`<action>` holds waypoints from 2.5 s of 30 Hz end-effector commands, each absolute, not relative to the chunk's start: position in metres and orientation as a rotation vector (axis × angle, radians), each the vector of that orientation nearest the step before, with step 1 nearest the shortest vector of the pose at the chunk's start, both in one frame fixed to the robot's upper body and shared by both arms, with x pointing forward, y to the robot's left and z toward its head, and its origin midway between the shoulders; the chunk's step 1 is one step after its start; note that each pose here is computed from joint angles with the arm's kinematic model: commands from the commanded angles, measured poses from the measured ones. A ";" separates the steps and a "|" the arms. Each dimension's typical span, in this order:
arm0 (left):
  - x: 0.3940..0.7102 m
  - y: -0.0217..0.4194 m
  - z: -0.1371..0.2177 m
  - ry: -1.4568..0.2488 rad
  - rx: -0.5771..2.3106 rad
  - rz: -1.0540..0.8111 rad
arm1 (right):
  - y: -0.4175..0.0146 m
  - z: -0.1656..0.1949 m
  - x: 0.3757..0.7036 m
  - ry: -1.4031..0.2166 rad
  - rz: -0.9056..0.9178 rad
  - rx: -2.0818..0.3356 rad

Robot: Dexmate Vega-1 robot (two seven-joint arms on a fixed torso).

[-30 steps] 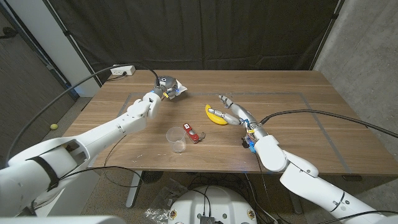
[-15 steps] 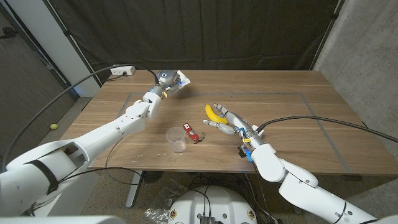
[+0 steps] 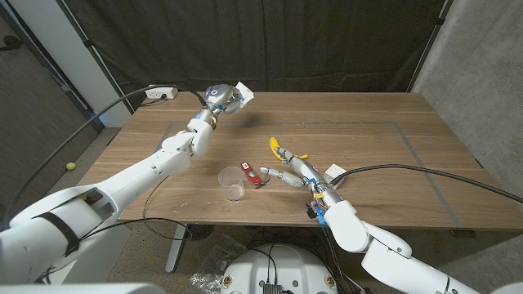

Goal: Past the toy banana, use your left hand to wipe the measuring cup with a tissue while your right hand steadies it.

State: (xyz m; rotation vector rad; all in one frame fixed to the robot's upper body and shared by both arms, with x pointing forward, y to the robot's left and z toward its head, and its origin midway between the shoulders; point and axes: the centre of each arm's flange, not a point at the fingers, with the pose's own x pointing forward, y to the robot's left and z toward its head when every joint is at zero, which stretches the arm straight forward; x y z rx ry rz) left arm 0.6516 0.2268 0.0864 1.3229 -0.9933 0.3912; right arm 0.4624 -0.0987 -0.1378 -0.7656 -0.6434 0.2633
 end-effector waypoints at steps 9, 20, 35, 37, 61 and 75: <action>0.651 0.216 0.114 -1.048 1.040 0.275 | -0.089 -0.172 0.465 -0.631 0.303 -0.526; 0.661 0.208 0.126 -1.042 1.000 0.253 | -0.082 -0.172 0.472 -0.641 0.327 -0.500; 0.683 0.197 0.138 -1.016 1.028 0.234 | -0.062 -0.164 0.467 -0.688 0.336 -0.511; 0.686 0.196 0.139 -1.016 1.034 0.228 | -0.060 -0.163 0.468 -0.696 0.337 -0.511; 0.708 0.175 0.144 -0.992 1.045 0.156 | -0.023 -0.150 0.470 -0.784 0.477 -0.616; 0.714 0.177 0.153 -0.973 1.034 0.169 | 0.002 -0.138 0.494 -0.830 0.557 -0.652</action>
